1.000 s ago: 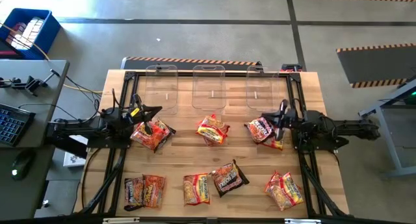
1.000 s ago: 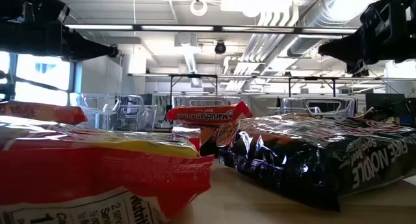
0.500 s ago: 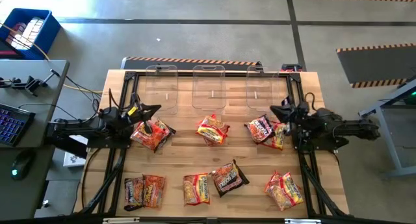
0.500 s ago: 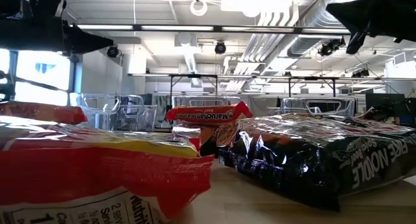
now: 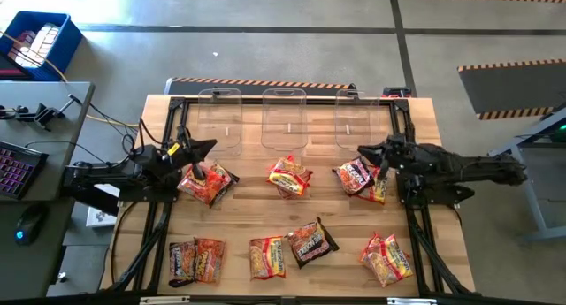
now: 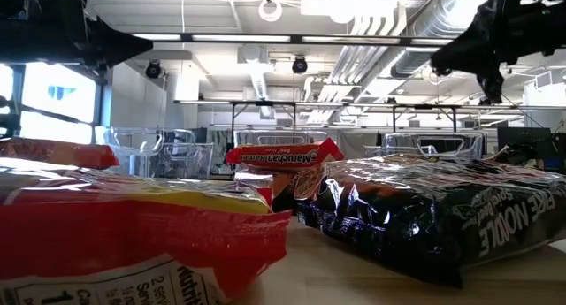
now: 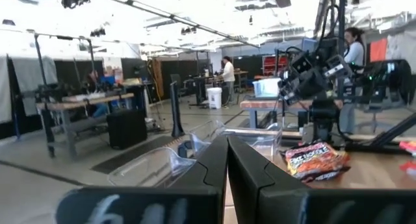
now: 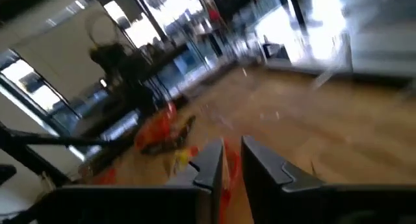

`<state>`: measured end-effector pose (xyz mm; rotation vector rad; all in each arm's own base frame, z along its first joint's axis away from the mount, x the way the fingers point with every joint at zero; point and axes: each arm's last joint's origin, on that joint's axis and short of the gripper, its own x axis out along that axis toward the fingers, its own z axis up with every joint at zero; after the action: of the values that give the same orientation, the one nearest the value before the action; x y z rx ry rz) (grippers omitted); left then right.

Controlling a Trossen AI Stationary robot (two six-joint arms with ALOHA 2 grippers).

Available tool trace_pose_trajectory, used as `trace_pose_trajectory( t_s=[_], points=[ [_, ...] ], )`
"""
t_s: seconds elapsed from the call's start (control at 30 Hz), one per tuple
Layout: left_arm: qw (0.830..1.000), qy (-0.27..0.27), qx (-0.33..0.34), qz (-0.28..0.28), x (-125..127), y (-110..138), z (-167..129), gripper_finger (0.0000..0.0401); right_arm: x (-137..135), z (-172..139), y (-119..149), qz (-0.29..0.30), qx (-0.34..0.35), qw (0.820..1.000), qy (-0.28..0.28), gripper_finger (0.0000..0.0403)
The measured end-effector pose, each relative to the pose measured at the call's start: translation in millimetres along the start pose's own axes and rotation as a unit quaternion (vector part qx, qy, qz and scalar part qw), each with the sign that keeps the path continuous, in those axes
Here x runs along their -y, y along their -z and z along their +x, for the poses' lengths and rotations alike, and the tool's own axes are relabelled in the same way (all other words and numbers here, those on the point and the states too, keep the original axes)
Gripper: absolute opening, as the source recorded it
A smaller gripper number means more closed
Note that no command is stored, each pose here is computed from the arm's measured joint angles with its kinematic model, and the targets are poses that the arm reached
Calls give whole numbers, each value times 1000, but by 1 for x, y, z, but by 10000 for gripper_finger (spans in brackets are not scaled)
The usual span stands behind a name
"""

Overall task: Sort Maruchan noodles
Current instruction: Put the black noodle pack into the right transparent bin

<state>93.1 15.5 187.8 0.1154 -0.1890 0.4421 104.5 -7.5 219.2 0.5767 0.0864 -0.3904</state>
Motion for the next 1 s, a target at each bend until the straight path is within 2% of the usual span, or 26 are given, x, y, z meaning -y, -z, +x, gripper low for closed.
trace_pose_trajectory(
  t_s=[0.13, 0.23, 0.33, 0.47, 0.6, 0.77, 0.9, 1.0],
  points=[
    [1000, -4, 0, -13, 0, 0, 0, 3, -10, 2, -6, 43, -130, 986, 93, 107],
    [999, -4, -1, -55, 0, 0, 0, 3, -13, 5, -5, 73, -220, 957, 172, 154],
    [998, -3, -4, -70, 0, 1, 0, 3, -16, 9, -4, 112, -269, 926, 240, 204],
    [998, -3, -15, -66, 0, 3, 0, 3, -18, 19, 5, 172, -299, 894, 285, 256],
    [997, -3, -23, -68, 0, 5, 0, 3, -18, 27, 12, 216, -306, 869, 323, 277],
    [997, -2, -25, -67, 0, 5, 0, 3, -16, 29, 14, 235, -294, 860, 346, 280],
    [997, -2, -33, -64, 1, 7, 0, 3, -11, 23, 15, 242, -295, 841, 384, 280],
    [997, -1, -42, -66, 1, 9, 0, 3, -11, 25, 13, 246, -282, 845, 382, 280]
  ],
)
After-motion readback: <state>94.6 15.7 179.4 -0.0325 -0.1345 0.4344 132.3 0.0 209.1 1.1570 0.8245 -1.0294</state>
